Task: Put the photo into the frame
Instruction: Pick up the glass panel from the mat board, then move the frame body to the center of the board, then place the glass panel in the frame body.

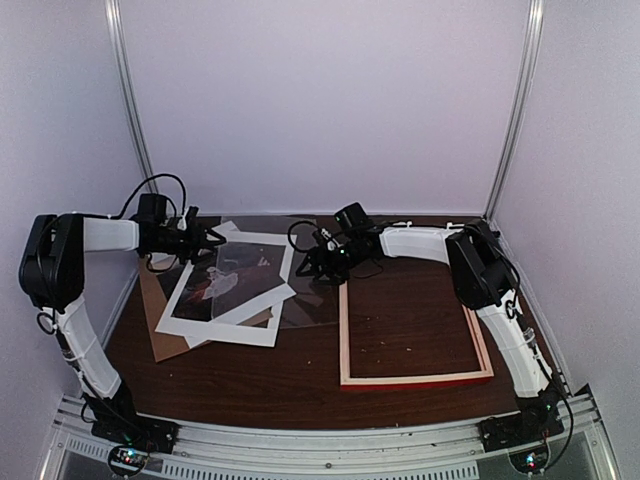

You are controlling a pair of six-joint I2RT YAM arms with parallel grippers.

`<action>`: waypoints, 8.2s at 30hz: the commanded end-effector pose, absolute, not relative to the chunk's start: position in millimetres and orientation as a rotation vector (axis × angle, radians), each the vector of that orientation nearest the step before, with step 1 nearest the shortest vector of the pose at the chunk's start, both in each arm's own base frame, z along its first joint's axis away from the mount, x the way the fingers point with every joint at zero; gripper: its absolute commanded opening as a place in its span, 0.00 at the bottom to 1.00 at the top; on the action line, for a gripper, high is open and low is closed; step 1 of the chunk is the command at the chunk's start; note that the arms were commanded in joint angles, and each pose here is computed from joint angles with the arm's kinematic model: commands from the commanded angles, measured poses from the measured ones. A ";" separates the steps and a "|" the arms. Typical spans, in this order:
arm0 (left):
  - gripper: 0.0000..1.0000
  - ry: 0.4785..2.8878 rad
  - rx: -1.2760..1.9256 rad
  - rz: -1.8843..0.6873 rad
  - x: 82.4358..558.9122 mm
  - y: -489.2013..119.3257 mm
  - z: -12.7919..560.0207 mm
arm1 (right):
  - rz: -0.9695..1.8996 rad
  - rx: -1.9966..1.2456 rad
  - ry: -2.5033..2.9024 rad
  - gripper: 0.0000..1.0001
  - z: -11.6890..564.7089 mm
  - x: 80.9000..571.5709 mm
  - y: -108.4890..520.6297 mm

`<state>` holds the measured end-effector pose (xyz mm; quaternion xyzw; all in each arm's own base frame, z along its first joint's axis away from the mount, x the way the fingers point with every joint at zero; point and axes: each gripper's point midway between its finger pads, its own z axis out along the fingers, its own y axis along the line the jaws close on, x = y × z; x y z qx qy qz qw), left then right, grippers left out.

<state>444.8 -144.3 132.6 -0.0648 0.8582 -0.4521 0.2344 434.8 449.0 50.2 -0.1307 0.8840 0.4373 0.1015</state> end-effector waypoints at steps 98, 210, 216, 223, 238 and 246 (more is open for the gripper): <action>0.00 2.266 0.110 -1.133 426.1 -191.3 237.9 | 1.006 -0.246 2.529 0.78 143.9 439.3 296.1; 0.00 2.304 0.152 -1.565 326.3 -452.4 154.2 | 0.265 0.399 2.606 0.62 104.8 379.8 23.2; 0.00 2.386 0.144 -1.404 328.6 -438.0 132.5 | 0.301 0.396 2.639 0.62 90.6 376.4 28.5; 0.00 2.452 0.119 -1.295 328.8 -425.1 120.9 | 0.372 0.336 2.674 0.65 70.4 374.1 47.8; 0.00 2.527 0.073 -1.181 322.2 -404.1 101.7 | 0.387 0.245 2.741 0.74 47.4 378.4 73.6; 0.00 2.518 0.054 -1.176 323.6 -402.3 101.4 | 0.396 0.215 2.745 0.74 46.7 382.1 81.1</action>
